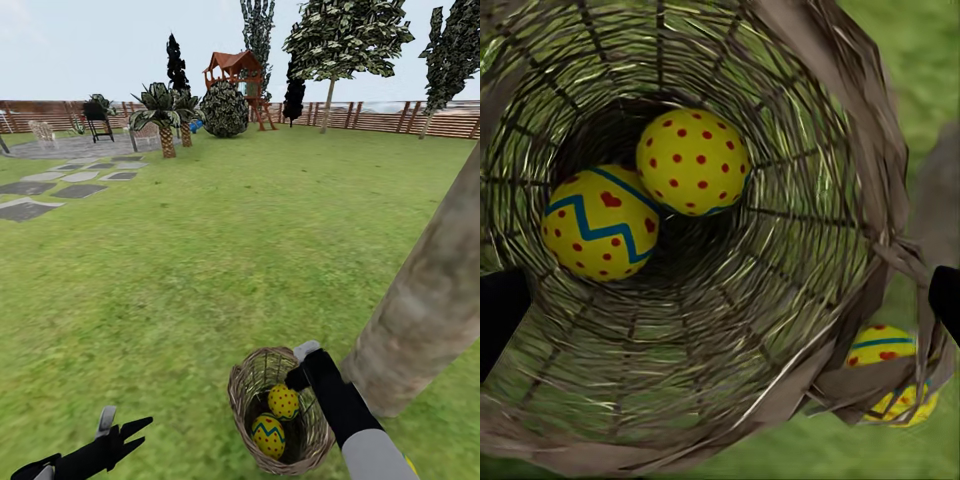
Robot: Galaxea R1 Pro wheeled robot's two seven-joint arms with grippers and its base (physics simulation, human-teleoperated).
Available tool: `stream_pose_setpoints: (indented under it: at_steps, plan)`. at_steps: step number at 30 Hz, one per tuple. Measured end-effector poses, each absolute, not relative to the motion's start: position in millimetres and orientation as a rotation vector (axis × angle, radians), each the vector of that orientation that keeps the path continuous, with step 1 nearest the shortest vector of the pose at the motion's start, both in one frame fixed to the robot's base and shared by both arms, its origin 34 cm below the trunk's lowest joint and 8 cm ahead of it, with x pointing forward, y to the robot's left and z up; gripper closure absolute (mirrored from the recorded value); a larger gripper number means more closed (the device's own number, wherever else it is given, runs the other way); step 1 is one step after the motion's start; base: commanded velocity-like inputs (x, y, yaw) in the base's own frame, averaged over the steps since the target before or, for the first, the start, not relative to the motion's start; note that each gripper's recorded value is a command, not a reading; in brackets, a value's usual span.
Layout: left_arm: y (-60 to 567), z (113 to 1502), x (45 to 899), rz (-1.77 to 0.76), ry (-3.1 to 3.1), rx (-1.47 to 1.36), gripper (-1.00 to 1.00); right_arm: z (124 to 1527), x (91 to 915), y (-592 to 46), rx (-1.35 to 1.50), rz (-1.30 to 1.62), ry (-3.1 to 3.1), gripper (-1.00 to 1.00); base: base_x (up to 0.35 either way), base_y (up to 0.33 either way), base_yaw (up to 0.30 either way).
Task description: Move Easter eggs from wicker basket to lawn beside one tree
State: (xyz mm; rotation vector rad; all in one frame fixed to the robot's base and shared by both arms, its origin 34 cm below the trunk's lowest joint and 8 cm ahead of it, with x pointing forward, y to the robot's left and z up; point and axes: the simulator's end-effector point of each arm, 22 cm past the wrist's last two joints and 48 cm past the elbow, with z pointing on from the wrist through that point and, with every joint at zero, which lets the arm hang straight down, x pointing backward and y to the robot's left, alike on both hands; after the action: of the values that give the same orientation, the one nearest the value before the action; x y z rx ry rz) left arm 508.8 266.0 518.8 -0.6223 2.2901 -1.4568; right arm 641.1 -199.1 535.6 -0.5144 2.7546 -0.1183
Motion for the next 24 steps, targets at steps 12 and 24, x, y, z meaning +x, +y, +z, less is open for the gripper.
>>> stream_pose_setpoints:
  at_steps: [12, 24]
  plan:
    - [266.7, 519.1, 508.9, -1.457, 2.287, -0.625, -1.00, 537.1, 639.7, -175.0, -0.620, -0.118, 2.728, -1.00, 0.038, 0.147, 0.000]
    - [266.2, 523.4, 509.5, -1.478, 2.269, -0.619, -1.00, 513.7, 618.1, -176.3, -0.643, -0.106, 2.798, -1.00, 0.031, 0.120, 0.000]
